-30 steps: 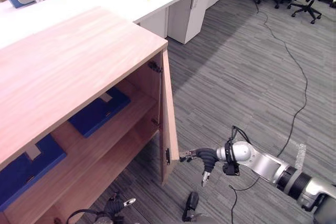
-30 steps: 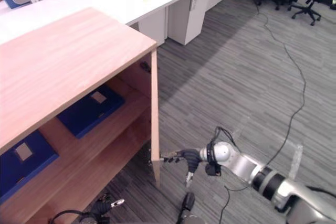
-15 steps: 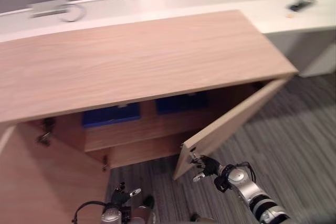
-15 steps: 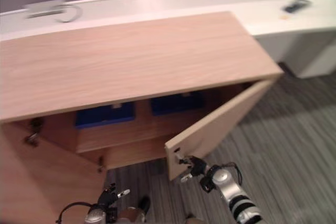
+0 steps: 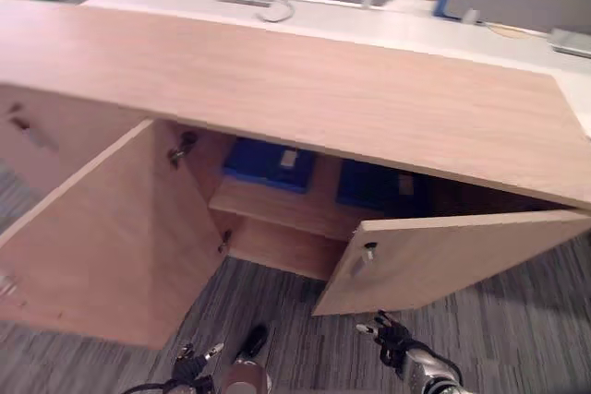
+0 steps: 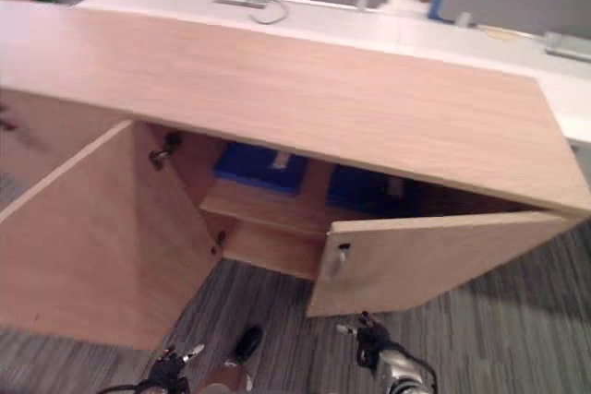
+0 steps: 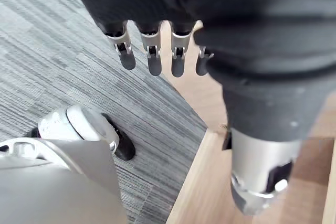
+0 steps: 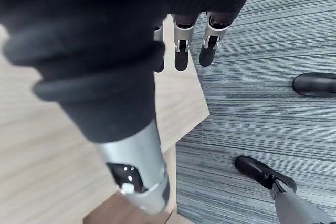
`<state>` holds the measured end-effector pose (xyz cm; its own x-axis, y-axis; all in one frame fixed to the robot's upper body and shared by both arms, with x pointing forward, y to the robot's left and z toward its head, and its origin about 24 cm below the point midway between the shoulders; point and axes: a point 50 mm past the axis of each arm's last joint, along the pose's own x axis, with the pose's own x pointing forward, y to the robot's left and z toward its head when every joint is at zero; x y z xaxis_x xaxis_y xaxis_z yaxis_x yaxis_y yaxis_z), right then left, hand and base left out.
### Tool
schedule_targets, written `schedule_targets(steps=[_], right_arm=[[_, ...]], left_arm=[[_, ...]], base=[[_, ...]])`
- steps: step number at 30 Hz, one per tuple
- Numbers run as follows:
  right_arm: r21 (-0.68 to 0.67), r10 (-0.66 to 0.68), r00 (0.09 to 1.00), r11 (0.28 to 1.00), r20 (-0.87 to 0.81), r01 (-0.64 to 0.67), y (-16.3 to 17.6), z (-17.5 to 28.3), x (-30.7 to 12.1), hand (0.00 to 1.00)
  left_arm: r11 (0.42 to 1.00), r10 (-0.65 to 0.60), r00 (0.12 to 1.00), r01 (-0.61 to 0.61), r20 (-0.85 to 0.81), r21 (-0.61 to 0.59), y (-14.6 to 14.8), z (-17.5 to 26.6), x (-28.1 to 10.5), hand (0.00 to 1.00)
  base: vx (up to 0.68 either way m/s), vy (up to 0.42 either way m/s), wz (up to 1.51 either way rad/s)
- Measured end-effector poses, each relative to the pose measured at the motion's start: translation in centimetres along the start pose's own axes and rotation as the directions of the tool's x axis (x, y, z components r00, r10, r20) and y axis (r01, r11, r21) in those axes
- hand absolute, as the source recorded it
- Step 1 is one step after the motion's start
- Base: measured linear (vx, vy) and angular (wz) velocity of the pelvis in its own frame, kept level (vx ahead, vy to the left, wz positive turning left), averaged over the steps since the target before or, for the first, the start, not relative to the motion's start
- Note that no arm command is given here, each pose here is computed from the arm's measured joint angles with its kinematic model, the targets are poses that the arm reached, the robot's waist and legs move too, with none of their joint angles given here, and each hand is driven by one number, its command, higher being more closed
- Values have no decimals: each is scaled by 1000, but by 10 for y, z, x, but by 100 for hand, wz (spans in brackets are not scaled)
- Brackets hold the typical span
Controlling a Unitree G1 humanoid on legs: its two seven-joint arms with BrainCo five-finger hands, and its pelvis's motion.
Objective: Walk over to the cabinet, pick up the folder, carry it to the office cabinet, place the folder inside the office cabinet, then close the office cabinet door
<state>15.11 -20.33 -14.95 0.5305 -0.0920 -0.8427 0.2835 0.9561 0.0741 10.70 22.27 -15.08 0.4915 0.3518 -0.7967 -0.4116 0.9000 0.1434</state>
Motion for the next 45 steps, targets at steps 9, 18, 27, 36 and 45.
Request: schedule_targets(steps=[9, 18, 27, 36, 45], right_arm=[[287, -183, 974, 934, -133, 214, -31, -41, -13, 0], [566, -227, 937, 750, -266, 343, -33, -91, -31, 0], [524, -225, 954, 798, -200, 298, -38, -84, -31, 0], [468, -199, 961, 842, -193, 269, -37, -84, -31, 0], [539, -235, 956, 790, -176, 293, -50, -80, -33, 0]], left_arm=[[1000, 1, 1000, -1, -10, 6, 0, 1, 1, 0], [917, 120, 990, -138, -70, -375, 24, -17, -8, 0], [975, 139, 916, -60, 377, -214, 33, 74, -26, 0], [966, 116, 808, -226, 577, 122, 41, 154, -25, 0], [887, 48, 786, -316, 616, 335, 54, 231, -9, 0]], base=[[-16, 159, 101], [12, 104, 51], [-97, -11, 2], [24, -40, -16], [25, -29, -21]])
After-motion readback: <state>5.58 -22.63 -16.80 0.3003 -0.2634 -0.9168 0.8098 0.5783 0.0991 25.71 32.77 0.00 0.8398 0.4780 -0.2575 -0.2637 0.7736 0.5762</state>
